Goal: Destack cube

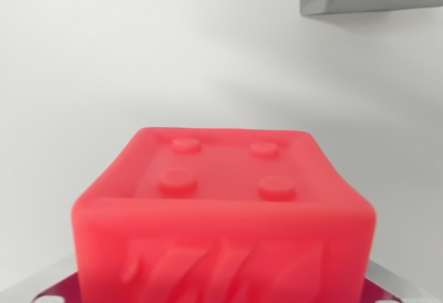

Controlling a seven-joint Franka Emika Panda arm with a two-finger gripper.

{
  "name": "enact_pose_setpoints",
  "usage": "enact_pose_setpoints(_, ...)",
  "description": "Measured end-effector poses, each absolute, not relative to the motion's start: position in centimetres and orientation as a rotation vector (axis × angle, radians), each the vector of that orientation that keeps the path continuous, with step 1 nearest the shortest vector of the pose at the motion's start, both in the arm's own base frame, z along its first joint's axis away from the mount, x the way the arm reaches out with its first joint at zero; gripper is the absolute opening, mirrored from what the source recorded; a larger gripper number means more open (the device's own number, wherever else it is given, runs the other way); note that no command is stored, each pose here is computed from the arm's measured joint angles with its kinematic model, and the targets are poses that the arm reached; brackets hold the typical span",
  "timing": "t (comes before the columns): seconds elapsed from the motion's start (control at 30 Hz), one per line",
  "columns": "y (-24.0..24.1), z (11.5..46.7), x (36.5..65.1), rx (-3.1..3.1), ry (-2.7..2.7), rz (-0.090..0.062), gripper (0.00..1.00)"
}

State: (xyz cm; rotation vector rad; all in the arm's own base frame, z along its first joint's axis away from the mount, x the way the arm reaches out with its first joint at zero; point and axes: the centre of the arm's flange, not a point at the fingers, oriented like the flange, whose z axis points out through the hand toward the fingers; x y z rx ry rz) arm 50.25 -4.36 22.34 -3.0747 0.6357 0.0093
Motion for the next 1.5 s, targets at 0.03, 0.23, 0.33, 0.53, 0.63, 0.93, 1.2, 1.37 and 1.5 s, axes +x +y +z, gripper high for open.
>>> enact_pose_setpoints(0.03,-4.3,22.3,50.0,-3.075,0.637,0.01,0.0)
enact_pose_setpoints(0.23,-4.1,22.2,48.9,-3.074,0.64,0.009,0.0)
enact_pose_setpoints(0.33,-4.0,22.1,48.4,-3.074,0.642,0.01,0.0)
enact_pose_setpoints(0.53,-3.7,22.1,47.3,-3.073,0.646,0.01,0.0)
enact_pose_setpoints(0.63,-3.6,22.0,46.7,-3.073,0.648,0.009,0.0)
enact_pose_setpoints(0.93,-3.3,21.9,45.0,-3.071,0.654,0.008,0.0)
enact_pose_setpoints(1.2,-3.0,21.7,43.5,-3.07,0.661,0.009,0.0)
enact_pose_setpoints(1.37,-2.8,21.6,42.7,-3.07,0.663,0.009,0.0)
enact_pose_setpoints(1.5,-2.6,21.5,42.0,-3.069,0.665,0.009,0.0)
